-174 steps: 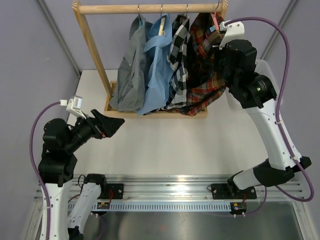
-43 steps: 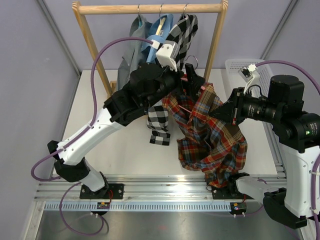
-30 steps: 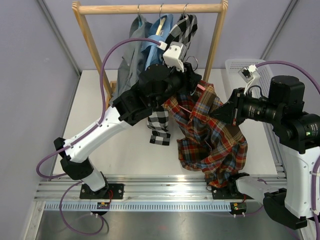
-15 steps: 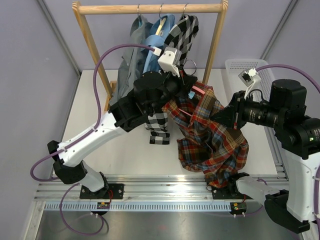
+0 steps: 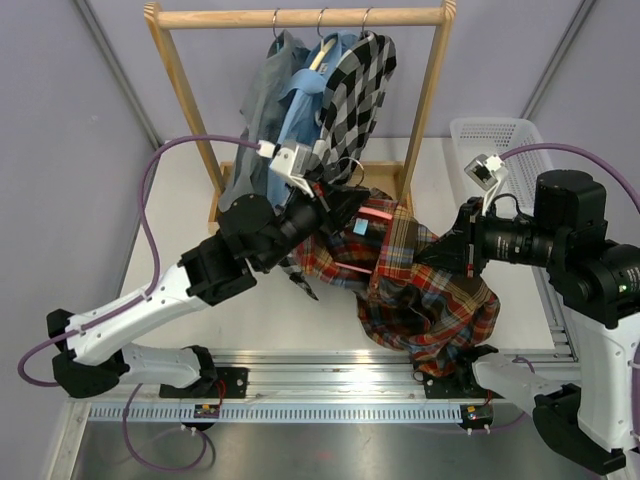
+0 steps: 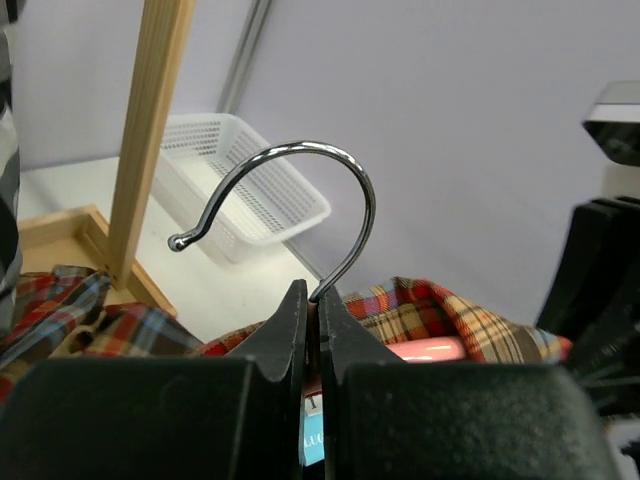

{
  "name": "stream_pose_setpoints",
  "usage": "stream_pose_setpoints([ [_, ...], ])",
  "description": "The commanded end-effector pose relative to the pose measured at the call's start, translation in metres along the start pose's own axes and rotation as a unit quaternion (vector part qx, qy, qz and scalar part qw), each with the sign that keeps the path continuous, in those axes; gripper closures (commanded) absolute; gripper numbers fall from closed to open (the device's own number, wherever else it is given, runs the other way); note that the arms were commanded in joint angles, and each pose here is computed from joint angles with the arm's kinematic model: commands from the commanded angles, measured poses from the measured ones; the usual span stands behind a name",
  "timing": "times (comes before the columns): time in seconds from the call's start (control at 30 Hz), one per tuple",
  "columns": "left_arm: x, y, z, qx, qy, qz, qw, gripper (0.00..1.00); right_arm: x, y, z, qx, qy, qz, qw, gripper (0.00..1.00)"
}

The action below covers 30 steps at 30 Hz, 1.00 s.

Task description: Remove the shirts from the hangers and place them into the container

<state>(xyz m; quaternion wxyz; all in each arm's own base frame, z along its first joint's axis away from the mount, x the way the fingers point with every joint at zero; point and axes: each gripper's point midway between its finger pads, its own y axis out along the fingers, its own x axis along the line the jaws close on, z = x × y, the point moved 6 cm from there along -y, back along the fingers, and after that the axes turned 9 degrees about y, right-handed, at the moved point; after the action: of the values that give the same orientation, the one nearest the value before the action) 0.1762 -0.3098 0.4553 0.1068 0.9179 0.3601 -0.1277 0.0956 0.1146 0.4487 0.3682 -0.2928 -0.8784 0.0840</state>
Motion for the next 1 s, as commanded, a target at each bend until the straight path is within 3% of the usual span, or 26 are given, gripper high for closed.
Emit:
stream_pose_setpoints([
  [0.0,0.063,-0.057,-0.009,-0.021,0.031,-0.152,0.988,1.00,-0.007,-0.023,-0.023,-0.135,-0.019,0.097,0.986,1.00],
  [0.17,0.082,-0.089,0.008,-0.015,0.030,-0.182,0.983,1.00,-0.012,-0.026,-0.020,-0.155,-0.032,0.113,0.981,1.00],
  [0.6,0.099,-0.118,0.001,-0.018,0.050,-0.228,0.972,1.00,-0.015,-0.038,-0.026,-0.228,-0.042,0.144,0.962,1.00],
  [0.63,0.100,-0.122,-0.003,-0.024,0.049,-0.231,0.972,1.00,-0.017,-0.036,-0.027,-0.223,-0.038,0.147,0.963,0.66],
  [0.67,0.100,-0.124,-0.005,-0.026,0.051,-0.232,0.971,1.00,-0.018,-0.035,-0.027,-0.220,-0.035,0.149,0.963,0.43],
  [0.7,0.100,-0.125,-0.009,-0.028,0.054,-0.233,0.971,1.00,-0.020,-0.033,-0.027,-0.216,-0.032,0.152,0.964,0.24],
  [0.73,0.101,-0.128,-0.010,-0.027,0.059,-0.238,0.969,1.00,-0.023,-0.031,-0.028,-0.208,-0.027,0.155,0.965,0.12],
  [0.8,0.102,-0.132,-0.021,-0.033,0.067,-0.245,0.967,1.00,-0.021,-0.030,-0.028,-0.206,-0.028,0.150,0.967,0.02],
  [0.97,0.101,-0.145,-0.044,-0.051,0.080,-0.248,0.964,1.00,-0.014,-0.032,-0.030,-0.210,-0.039,0.132,0.968,0.01],
])
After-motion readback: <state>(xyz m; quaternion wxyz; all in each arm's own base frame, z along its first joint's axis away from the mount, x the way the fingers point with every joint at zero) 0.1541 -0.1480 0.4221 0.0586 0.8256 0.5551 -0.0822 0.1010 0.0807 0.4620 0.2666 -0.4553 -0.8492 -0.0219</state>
